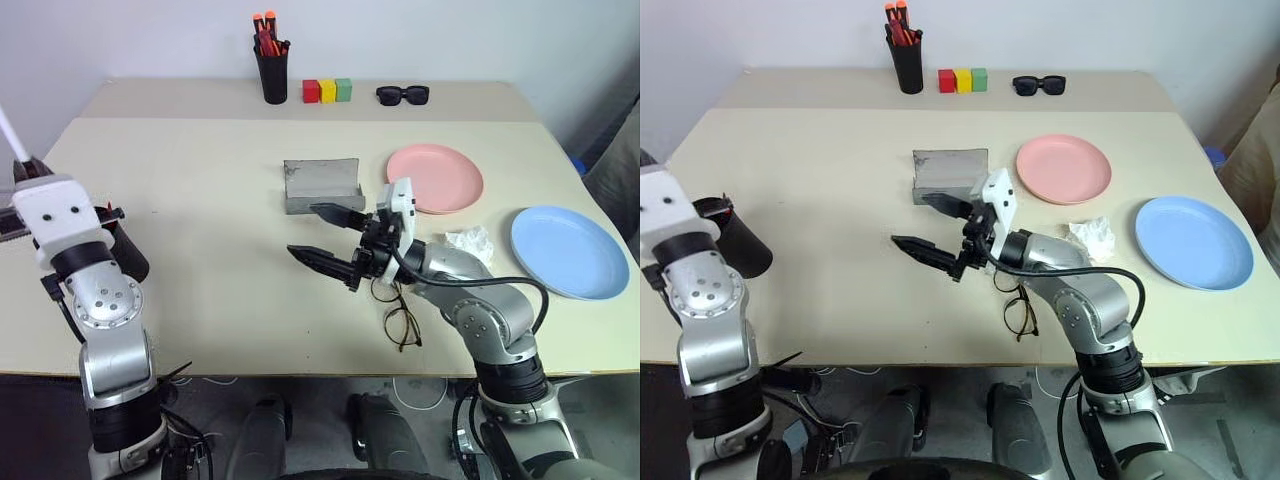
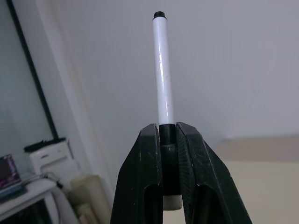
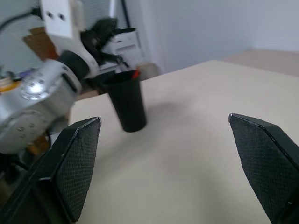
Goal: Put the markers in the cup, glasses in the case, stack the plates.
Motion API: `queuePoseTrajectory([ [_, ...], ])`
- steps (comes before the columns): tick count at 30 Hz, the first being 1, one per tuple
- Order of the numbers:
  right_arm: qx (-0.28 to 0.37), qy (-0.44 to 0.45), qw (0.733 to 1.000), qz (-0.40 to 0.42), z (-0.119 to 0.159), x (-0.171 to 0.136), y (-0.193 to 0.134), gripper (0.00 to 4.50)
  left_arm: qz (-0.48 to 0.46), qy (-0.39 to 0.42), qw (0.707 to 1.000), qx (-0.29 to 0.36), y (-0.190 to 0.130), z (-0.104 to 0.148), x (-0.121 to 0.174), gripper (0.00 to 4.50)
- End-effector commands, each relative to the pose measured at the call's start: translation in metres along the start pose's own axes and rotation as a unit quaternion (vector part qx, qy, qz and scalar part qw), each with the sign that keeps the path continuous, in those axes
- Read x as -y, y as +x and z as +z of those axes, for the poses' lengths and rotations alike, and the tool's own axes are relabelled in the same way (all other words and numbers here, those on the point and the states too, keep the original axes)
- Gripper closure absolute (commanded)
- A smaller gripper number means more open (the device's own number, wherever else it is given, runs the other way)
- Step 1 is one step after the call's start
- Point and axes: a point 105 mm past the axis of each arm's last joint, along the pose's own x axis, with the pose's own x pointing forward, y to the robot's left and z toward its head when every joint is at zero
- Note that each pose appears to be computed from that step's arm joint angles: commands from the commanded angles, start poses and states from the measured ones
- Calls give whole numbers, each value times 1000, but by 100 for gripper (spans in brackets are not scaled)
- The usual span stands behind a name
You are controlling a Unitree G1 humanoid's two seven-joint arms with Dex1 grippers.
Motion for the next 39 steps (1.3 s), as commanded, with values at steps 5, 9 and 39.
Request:
queuePoseTrajectory([
  [5,19,-11,999,30,9,-14,6,0,17,3,1000,-26,-11,-20,-10,446],
  [9,18,-9,999,27,7,-15,5,0,28,9,998,-53,-19,-36,-13,446],
  [39,11,-23,1000,8,10,-8,-2,0,-71,-79,993,46,-2,22,31,66],
])
